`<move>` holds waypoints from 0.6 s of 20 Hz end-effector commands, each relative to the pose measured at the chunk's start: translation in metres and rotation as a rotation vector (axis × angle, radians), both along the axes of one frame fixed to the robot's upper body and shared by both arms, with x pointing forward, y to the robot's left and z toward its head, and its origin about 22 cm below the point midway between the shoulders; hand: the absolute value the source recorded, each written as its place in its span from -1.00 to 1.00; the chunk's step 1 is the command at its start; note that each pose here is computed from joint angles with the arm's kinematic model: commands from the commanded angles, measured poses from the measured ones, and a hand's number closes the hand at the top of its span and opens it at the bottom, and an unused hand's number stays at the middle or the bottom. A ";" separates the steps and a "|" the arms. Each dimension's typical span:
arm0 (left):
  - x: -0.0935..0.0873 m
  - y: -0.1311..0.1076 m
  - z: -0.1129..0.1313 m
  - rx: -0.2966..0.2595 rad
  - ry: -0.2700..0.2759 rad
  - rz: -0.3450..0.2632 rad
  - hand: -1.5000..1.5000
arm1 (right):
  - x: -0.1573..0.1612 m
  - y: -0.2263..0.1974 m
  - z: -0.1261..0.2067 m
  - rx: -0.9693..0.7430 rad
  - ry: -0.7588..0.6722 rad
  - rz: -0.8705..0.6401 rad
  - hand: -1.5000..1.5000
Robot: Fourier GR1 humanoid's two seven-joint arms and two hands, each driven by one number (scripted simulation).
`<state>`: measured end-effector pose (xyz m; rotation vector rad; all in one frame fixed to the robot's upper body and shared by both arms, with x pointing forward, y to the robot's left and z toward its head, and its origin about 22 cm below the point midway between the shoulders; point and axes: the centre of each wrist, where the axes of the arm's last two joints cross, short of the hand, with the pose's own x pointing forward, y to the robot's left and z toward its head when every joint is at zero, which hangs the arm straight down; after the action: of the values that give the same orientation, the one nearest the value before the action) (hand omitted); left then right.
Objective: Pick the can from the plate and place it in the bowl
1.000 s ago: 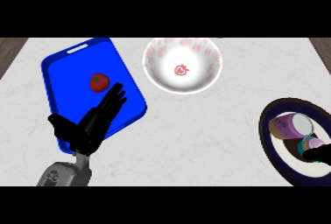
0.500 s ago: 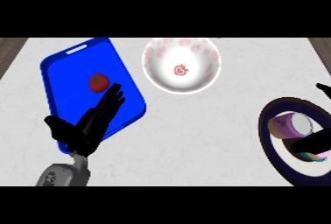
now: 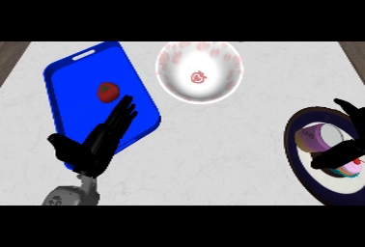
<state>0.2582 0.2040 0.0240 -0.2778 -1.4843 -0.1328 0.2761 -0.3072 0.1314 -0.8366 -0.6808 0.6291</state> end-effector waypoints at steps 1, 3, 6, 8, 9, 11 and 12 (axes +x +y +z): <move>-0.005 0.006 0.005 0.001 0.006 0.012 0.00 | 0.004 0.006 0.002 -0.026 0.069 -0.043 -1.00; 0.007 0.005 0.006 0.001 -0.003 0.007 0.00 | 0.010 0.016 -0.015 -0.044 0.060 -0.046 -1.00; 0.007 0.002 -0.005 0.001 0.002 0.008 0.00 | 0.020 -0.004 -0.001 -0.047 0.082 -0.036 -1.00; 0.005 0.000 0.011 0.006 -0.007 0.003 0.00 | 0.016 0.017 -0.024 -0.062 0.072 -0.054 -1.00; 0.003 -0.007 0.001 0.004 0.006 0.001 0.00 | -0.007 0.005 -0.033 -0.056 0.061 -0.047 -1.00; 0.000 -0.002 -0.008 -0.002 0.020 -0.002 0.00 | 0.013 0.010 -0.038 -0.060 0.055 -0.055 -1.00; 0.010 0.001 0.002 0.011 0.009 0.003 0.00 | 0.003 0.003 -0.020 -0.055 0.056 -0.059 -1.00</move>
<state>0.2644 0.2049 0.0271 -0.2707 -1.4786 -0.1315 0.2822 -0.3016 0.1069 -0.8648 -0.6476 0.6329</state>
